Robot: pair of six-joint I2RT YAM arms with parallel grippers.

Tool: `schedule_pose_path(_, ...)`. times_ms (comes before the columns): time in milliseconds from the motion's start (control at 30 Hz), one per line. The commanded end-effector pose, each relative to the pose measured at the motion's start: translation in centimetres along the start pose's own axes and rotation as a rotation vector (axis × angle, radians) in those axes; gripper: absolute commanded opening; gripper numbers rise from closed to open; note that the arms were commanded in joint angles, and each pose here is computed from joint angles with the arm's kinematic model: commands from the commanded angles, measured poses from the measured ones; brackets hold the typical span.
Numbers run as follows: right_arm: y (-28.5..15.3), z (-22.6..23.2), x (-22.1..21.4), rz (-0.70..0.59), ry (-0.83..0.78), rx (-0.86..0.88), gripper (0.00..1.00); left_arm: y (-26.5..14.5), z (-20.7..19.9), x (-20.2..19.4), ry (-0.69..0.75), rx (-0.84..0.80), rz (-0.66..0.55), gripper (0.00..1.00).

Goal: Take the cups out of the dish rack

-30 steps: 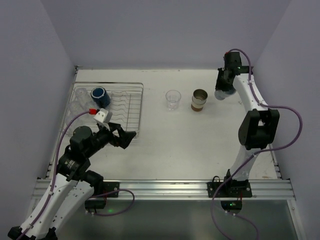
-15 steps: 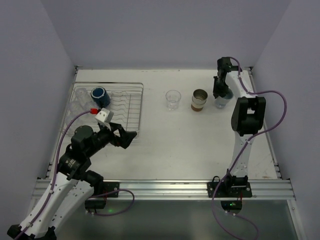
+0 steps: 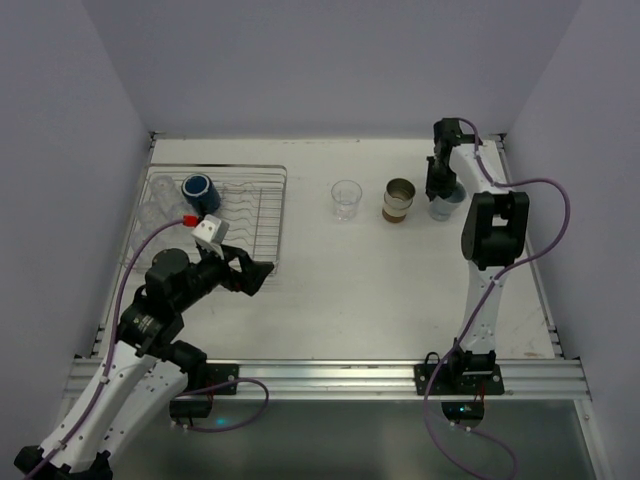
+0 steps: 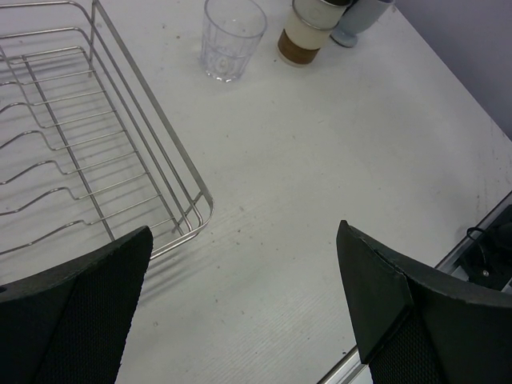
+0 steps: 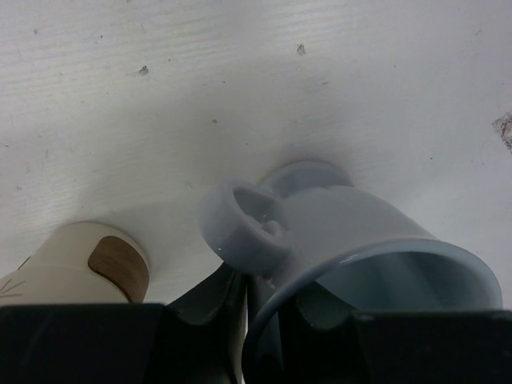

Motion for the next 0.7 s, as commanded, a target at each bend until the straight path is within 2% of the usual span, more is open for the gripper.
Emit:
schedule_pose_path(0,-1.6,-0.4,1.4,-0.065,-0.015,0.0,0.26,0.1,0.2,0.7,0.026,0.012,-0.029,1.0)
schedule_pose_path(33,-1.9,-0.3,1.6,-0.074,-0.012,0.006,0.29,0.1,0.3,0.7,0.025,0.017,-0.03,1.0)
schedule_pose_path(67,-2.1,-0.3,1.7,-0.078,-0.008,0.011,0.37,0.1,0.3,0.8,0.025,0.017,-0.03,1.0)
schedule_pose_path(167,-3.0,-0.1,2.1,-0.107,0.009,0.035,0.48,0.2,0.5,0.7,0.022,0.024,-0.026,1.0)
schedule_pose_path(300,-5.3,0.0,2.7,-0.168,0.033,0.065,0.52,0.4,0.9,0.7,0.017,0.042,-0.019,1.0)
schedule_pose_path(400,-8.4,-0.1,3.0,-0.252,0.068,0.099,0.56,0.6,1.4,0.7,0.012,0.077,-0.013,1.0)
schedule_pose_path(433,-10.7,-0.2,3.5,-0.324,0.083,0.124,0.58,0.6,1.7,0.9,0.011,0.101,-0.02,1.0)
schedule_pose_path(500,-11.8,0.2,2.7,-0.352,0.104,0.179,0.61,0.5,2.2,1.3,0.0,0.151,-0.038,1.0)
schedule_pose_path(533,-12.8,0.2,2.9,-0.402,0.115,0.202,0.61,0.3,2.8,1.9,-0.007,0.217,-0.067,1.0)
schedule_pose_path(567,-15.5,0.0,2.8,-0.473,0.133,0.237,0.62,0.2,3.0,2.4,-0.015,0.253,-0.087,1.0)
schedule_pose_path(633,-15.9,0.3,1.6,-0.523,0.145,0.285,0.63,-0.3,4.0,3.9,-0.041,0.376,-0.136,1.0)
schedule_pose_path(667,-18.4,0.1,1.1,-0.598,0.159,0.321,0.64,-0.4,4.3,4.4,-0.047,0.417,-0.156,1.0)
Point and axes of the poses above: each gripper's point midway between its finger pads, its own y axis out along the fingers, its own z axis along the line the jaws close on, x = y × z, the point moved 6 cm from there along -y, back along the fingers, and after that the axes turned 2 degrees about -y, right-handed, at the moved point
